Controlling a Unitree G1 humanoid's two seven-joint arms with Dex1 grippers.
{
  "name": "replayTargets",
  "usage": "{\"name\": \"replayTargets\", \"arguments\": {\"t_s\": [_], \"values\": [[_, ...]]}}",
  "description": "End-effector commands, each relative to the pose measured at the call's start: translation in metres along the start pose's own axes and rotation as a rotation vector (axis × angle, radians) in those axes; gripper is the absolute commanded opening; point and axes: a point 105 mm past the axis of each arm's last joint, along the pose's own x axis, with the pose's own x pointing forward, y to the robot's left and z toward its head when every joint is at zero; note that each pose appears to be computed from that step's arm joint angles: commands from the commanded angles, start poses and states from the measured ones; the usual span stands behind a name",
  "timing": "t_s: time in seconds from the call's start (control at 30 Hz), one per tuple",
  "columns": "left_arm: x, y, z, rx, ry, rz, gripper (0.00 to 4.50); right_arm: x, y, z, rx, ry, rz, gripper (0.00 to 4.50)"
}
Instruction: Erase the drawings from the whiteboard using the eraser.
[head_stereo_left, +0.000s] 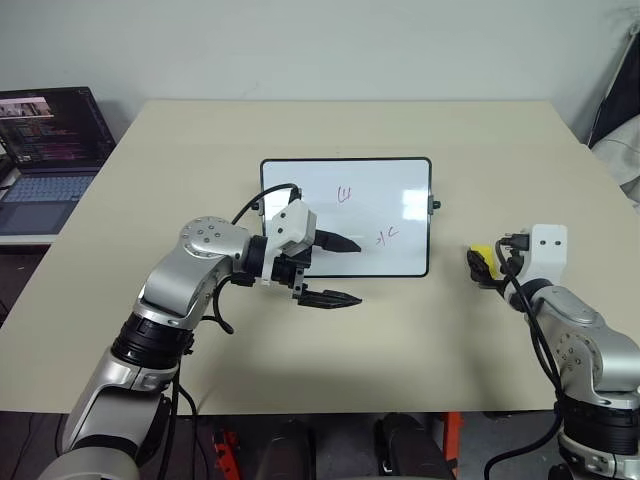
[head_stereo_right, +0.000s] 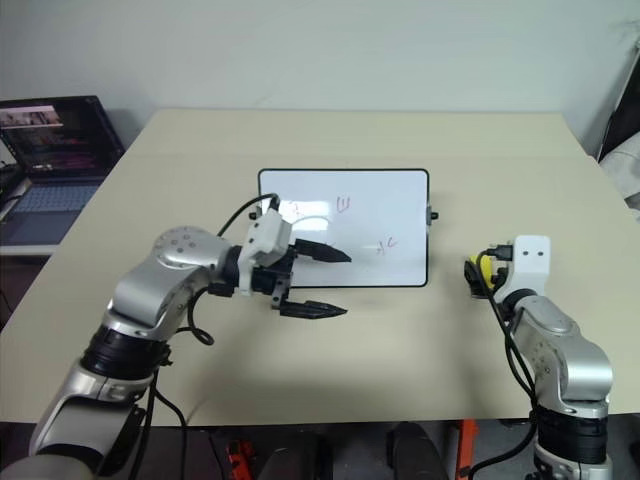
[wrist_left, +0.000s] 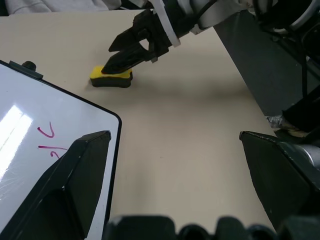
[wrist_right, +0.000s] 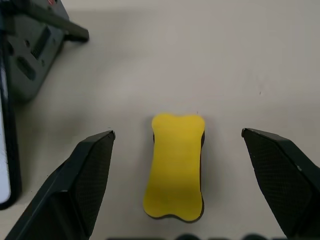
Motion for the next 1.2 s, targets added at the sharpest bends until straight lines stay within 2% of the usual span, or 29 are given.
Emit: {"name": "replayTargets", "arguments": {"t_s": [0.03,0.27,0.3,0.4,0.6,0.63,0.77,0.9,1.0,1.07,1.2], "values": [[-0.001,-0.002,0.011,0.041,-0.013,-0.014,4.50,0.001,0.007,0.011,0.002,-0.057,0.017,4.46],[-0.004,-0.003,0.008,0.029,-0.008,0.003,4.50,0.010,0.007,0.003,0.002,-0.055,0.000,4.46],[-0.004,-0.004,0.007,0.024,-0.006,0.007,4.50,0.011,0.006,0.002,0.001,-0.054,-0.007,4.30],[-0.007,-0.005,0.003,0.012,0.000,0.016,4.50,0.015,0.002,0.001,0.003,-0.067,-0.032,3.56],[-0.007,-0.009,-0.002,-0.004,0.005,0.027,4.50,0.018,0.000,-0.001,0.004,-0.071,-0.042,1.33],[-0.008,-0.009,-0.004,-0.013,0.006,0.034,4.50,0.018,0.001,-0.001,0.004,-0.071,-0.040,1.12],[-0.013,-0.013,-0.014,-0.057,0.012,0.076,4.50,0.017,0.003,0.000,-0.002,-0.074,-0.029,1.09],[-0.028,-0.023,-0.025,-0.143,0.001,0.185,4.50,0.004,0.012,0.012,-0.050,-0.128,0.032,1.09],[-0.043,-0.039,-0.039,-0.215,0.023,0.261,4.50,-0.018,0.033,0.025,-0.134,-0.221,0.156,1.09],[-0.048,-0.048,-0.046,-0.233,0.050,0.297,4.50,-0.035,0.054,0.022,-0.215,-0.233,0.283,1.09],[-0.047,-0.043,-0.048,-0.218,0.057,0.362,4.50,-0.060,0.100,0.018,-0.335,-0.264,0.533,1.09]]}}
